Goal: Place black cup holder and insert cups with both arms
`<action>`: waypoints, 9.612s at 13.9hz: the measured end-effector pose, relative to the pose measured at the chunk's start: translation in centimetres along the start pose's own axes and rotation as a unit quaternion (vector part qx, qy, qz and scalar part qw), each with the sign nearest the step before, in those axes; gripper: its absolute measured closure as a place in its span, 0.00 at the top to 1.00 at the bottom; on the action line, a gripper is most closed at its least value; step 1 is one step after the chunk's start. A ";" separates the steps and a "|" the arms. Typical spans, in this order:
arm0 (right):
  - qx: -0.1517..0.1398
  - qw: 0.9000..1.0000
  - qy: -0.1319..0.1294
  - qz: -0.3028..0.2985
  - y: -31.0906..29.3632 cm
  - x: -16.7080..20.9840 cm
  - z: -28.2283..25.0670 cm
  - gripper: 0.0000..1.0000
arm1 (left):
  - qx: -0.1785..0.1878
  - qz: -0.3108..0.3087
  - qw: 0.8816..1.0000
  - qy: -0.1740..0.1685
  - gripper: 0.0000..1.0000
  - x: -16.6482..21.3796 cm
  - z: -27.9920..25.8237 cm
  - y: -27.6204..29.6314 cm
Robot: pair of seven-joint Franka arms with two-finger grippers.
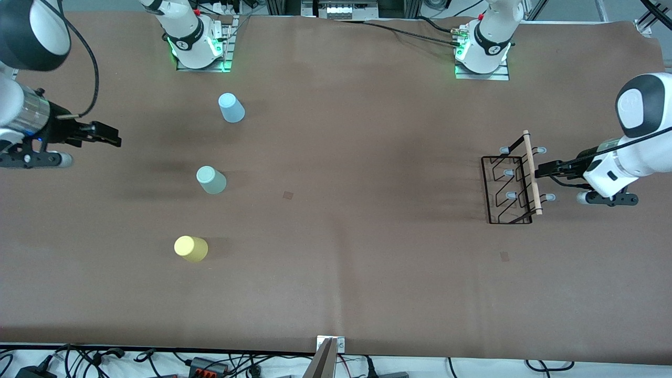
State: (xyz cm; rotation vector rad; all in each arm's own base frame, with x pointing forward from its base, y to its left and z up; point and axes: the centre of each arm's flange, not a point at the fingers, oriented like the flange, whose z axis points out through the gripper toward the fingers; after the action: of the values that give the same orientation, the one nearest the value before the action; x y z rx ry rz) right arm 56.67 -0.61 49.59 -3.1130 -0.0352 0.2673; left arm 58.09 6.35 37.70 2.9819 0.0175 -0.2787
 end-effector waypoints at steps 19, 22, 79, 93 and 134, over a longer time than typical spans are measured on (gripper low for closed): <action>-0.021 1.000 -0.015 0.003 -11.9 4.4 16.2 1.00 | -0.002 -0.021 0.999 -0.031 0.15 -1.2 6.2 2.3; -0.023 0.999 -0.023 0.009 -12.3 4.6 18.9 1.00 | -0.001 -0.011 0.999 -0.030 0.16 -1.1 6.1 3.4; 0.005 0.985 -0.128 -0.117 -43.2 -5.9 11.8 0.65 | 0.005 -0.017 0.997 -0.075 1.00 -1.3 -13.8 29.1; 0.004 0.980 -0.158 -0.121 -48.3 -8.6 17.4 0.65 | 0.053 0.085 0.995 0.028 1.00 -1.7 -17.9 14.5; -0.014 0.998 0.039 0.045 -10.3 20.8 22.6 1.00 | 0.078 0.032 0.995 0.058 1.00 -7.3 -19.6 11.5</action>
State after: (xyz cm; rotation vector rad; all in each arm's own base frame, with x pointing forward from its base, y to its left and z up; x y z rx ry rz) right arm 73.08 10.54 24.00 -3.1542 0.1041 0.1474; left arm 54.81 -2.09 59.73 3.1424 -0.0905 -0.1027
